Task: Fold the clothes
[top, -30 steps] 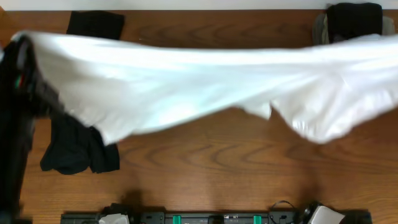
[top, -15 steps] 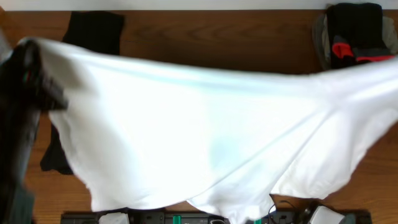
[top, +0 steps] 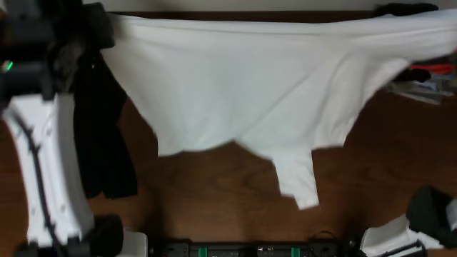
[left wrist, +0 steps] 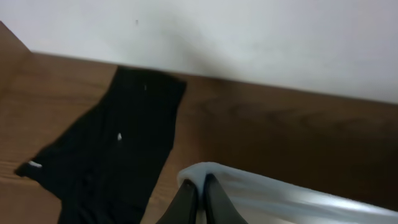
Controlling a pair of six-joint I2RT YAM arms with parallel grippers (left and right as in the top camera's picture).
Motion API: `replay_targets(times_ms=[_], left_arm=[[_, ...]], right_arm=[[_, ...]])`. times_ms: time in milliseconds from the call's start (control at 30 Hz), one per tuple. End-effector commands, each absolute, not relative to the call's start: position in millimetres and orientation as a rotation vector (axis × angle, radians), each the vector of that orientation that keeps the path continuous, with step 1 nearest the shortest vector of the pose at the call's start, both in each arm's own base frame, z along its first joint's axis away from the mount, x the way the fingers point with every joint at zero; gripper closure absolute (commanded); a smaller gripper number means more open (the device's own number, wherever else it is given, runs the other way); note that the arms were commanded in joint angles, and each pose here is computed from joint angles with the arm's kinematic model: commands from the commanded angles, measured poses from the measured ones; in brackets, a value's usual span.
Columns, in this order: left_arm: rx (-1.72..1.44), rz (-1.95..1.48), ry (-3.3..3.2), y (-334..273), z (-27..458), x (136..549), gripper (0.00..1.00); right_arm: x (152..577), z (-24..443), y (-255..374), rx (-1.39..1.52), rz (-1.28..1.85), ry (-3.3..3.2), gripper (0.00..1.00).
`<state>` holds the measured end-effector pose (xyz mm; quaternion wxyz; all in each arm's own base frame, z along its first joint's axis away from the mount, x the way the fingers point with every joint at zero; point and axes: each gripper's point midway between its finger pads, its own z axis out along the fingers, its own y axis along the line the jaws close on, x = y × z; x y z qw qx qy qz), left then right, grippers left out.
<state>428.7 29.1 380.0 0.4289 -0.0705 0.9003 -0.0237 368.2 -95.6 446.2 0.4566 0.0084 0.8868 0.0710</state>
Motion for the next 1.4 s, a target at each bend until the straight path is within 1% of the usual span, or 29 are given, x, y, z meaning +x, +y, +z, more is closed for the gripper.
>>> replay_targets(times_ms=[0, 133, 267, 500, 633, 833, 933, 1067, 1267, 1367], left_arm=[[-0.209, -0.007, 2.301, 43.0, 351.4, 450.1, 0.94], [-0.211, -0.006, 2.33, 44.9, 331.4, 467.7, 0.94], [-0.209, -0.006, 2.311, 45.6, 331.8, 474.7, 0.94], [-0.205, -0.005, 2.283, 45.7, 339.5, 475.9, 0.94], [-0.197, -0.002, 2.248, 44.9, 355.8, 467.5, 0.94], [-0.162, 0.013, 2.106, 41.0, 418.2, 427.4, 0.94], [-0.153, 0.016, 2.011, 37.6, 456.7, 393.9, 0.94], [-0.127, 0.03, 1.917, 33.2, 493.5, 349.4, 0.94], [-0.134, 0.063, 1.832, 33.1, 521.9, 301.4, 0.94], [-0.137, 0.068, 1.821, 33.3, 524.9, 294.0, 0.94]], right_arm=[[390.6, 421.0, -98.6, 0.0, 0.146, 2.257, 0.99], [413.2, 399.0, -97.7, -0.015, 0.135, 2.307, 0.99], [424.4, 392.8, -98.7, -0.023, 0.131, 2.309, 0.99], [420.1, 400.5, -99.4, -0.022, 0.111, 2.291, 0.99], [407.3, 417.6, -97.6, -0.024, 0.088, 2.253, 0.99], [365.2, 465.4, -91.5, -0.004, 0.005, 2.141, 0.99], [335.0, 488.5, -93.5, 0.027, -0.064, 2.086, 0.99], [294.5, 509.7, -90.6, 0.063, -0.115, 2.031, 0.99], [242.2, 534.7, -86.1, 0.121, -0.2, 1.945, 0.99], [228.9, 541.7, -86.9, 0.143, -0.235, 1.916, 0.99]])
